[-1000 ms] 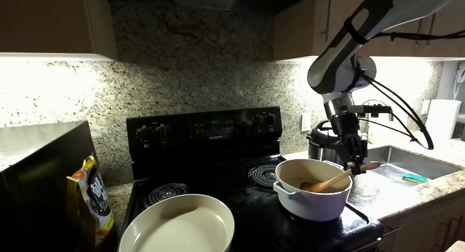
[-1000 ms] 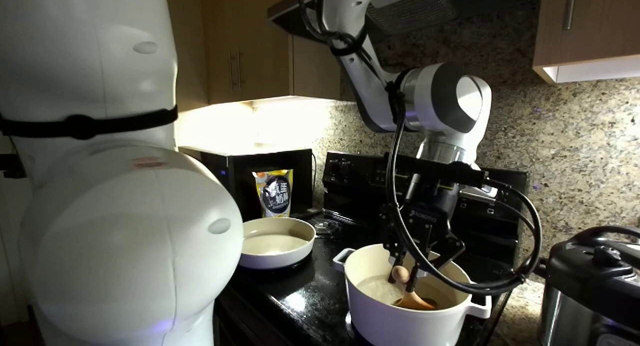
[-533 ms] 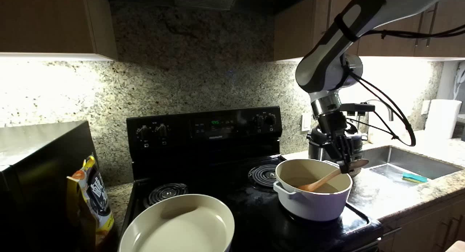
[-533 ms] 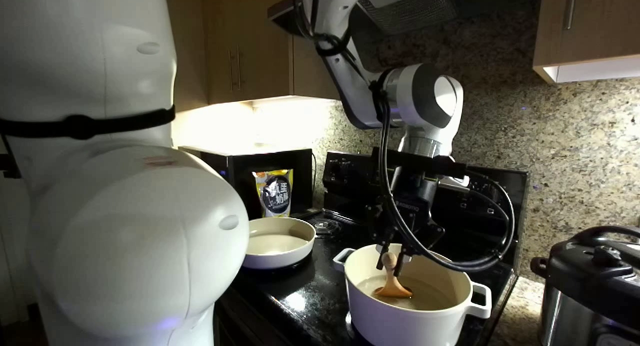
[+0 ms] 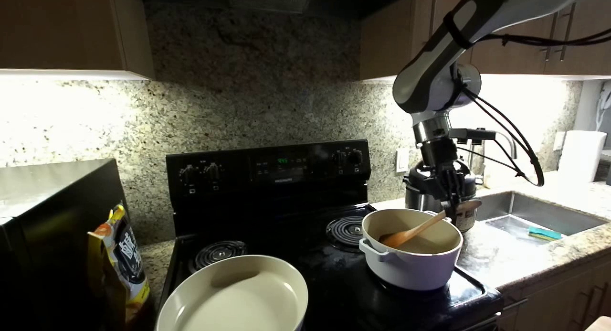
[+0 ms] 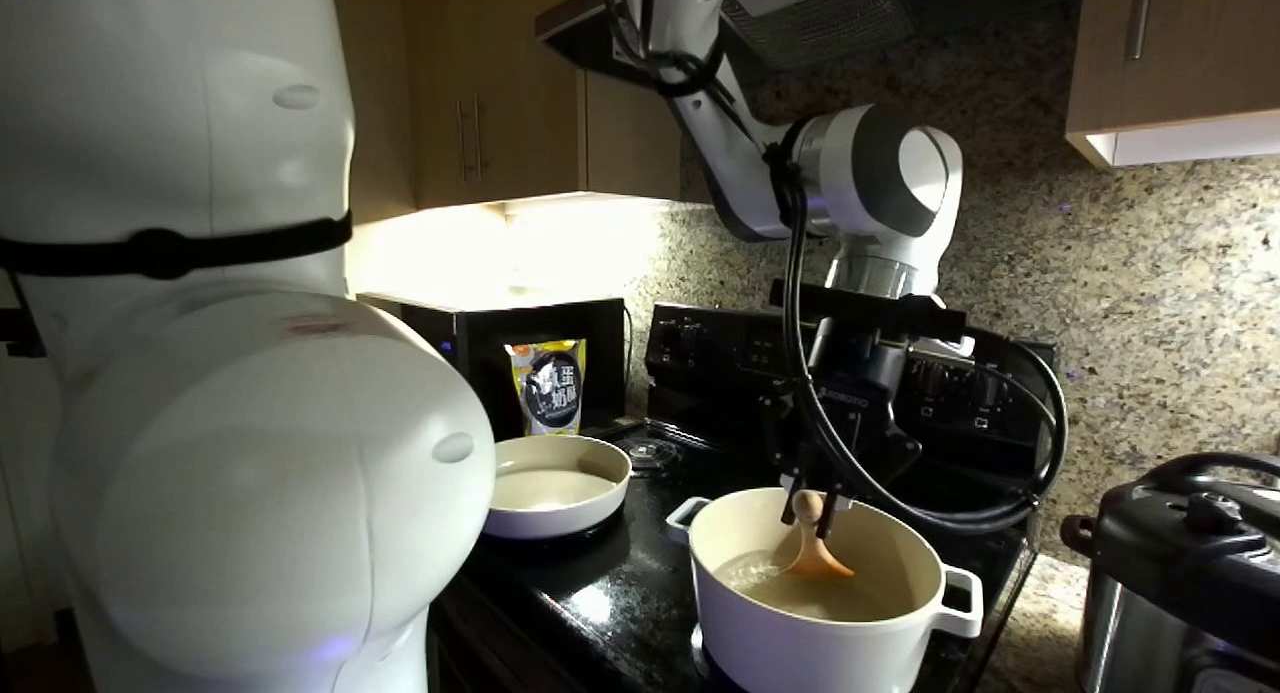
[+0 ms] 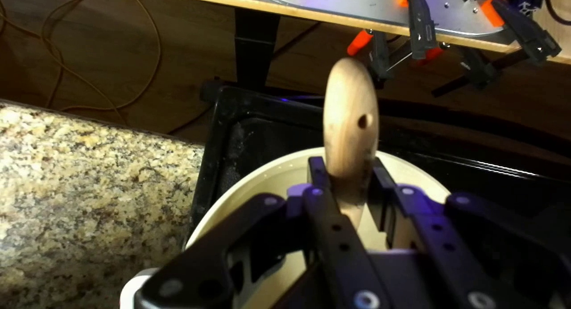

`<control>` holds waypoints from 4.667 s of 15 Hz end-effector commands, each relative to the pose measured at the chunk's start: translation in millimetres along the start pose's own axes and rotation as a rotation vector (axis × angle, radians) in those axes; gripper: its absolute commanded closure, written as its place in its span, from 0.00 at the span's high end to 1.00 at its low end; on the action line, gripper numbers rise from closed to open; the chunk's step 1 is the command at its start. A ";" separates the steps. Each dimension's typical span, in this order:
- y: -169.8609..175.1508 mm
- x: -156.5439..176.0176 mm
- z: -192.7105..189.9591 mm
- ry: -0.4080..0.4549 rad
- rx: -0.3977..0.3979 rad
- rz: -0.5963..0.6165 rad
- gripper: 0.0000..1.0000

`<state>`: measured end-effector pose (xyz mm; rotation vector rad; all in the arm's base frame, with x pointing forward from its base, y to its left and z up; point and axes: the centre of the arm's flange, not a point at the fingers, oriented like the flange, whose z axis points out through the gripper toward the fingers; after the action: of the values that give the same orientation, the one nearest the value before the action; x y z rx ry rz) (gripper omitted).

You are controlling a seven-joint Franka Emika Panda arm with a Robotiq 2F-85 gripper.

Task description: Hold the wooden spoon and stir inside the pot.

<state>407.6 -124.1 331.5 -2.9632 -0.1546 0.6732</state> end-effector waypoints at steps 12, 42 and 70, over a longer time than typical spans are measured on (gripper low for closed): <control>14.3 -24.6 21.3 -0.279 0.008 -0.151 0.08; -4.0 11.3 18.1 -0.251 -0.034 -0.209 0.08; -18.2 1.6 31.6 -0.268 -0.073 -0.218 0.08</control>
<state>400.6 -115.9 297.9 -2.8722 -0.4061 1.0137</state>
